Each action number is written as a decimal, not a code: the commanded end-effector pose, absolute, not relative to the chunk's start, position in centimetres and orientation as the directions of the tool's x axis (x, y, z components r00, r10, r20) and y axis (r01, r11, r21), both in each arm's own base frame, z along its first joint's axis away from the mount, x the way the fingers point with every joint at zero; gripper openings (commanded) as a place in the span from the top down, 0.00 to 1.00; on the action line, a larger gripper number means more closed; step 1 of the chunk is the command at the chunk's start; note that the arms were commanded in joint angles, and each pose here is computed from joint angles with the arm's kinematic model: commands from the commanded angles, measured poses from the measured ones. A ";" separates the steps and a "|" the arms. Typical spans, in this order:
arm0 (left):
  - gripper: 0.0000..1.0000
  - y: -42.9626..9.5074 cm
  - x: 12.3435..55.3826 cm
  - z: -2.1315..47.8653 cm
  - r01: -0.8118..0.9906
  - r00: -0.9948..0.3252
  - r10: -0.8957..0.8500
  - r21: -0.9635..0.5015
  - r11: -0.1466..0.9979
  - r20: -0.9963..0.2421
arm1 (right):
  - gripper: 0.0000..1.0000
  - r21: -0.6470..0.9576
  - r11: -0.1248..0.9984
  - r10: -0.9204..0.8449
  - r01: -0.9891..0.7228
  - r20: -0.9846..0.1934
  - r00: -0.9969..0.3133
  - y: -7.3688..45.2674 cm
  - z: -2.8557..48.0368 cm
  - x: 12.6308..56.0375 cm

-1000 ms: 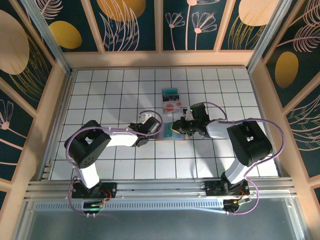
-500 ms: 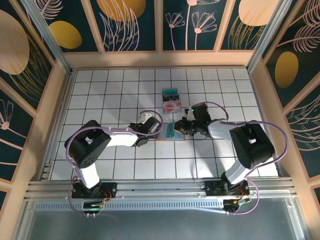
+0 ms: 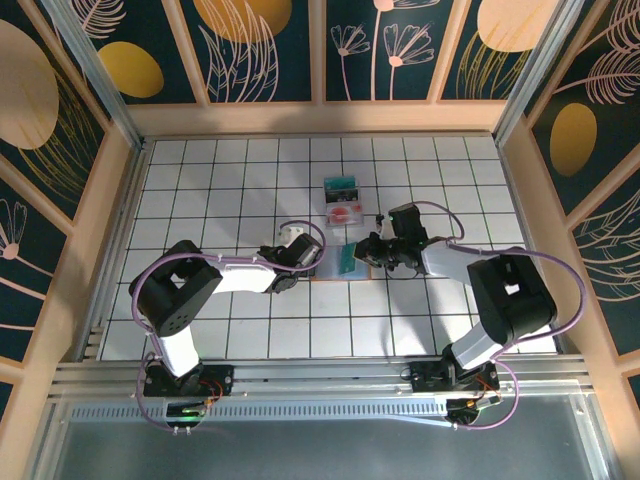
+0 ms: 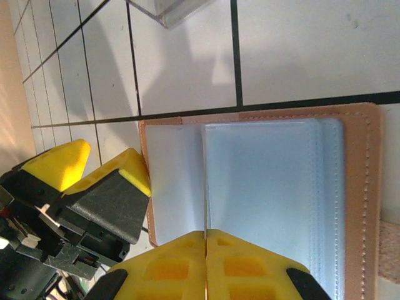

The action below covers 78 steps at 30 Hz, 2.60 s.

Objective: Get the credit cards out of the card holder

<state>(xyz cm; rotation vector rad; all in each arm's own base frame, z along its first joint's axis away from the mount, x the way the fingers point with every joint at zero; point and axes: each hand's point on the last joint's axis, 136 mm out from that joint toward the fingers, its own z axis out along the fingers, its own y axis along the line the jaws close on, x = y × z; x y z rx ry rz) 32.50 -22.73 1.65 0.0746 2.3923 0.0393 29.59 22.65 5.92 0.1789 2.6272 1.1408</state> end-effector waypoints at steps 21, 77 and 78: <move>0.01 -21.6 33.4 6.6 -0.002 -0.680 0.051 0.071 0.997 -0.731 | 0.95 0.674 0.738 0.295 -0.027 -0.358 -0.886 18.4 10.3 31.4; 0.37 -36.2 32.2 28.0 0.727 -0.558 -0.198 -0.589 0.352 -0.806 | 1.00 0.689 0.296 0.424 -0.661 -0.715 -0.555 21.6 28.8 29.5; 0.41 -36.3 32.1 28.0 0.730 -0.561 -0.195 -0.592 0.342 -0.804 | 1.00 0.690 0.296 0.424 -0.661 -0.715 -0.557 21.6 28.8 29.6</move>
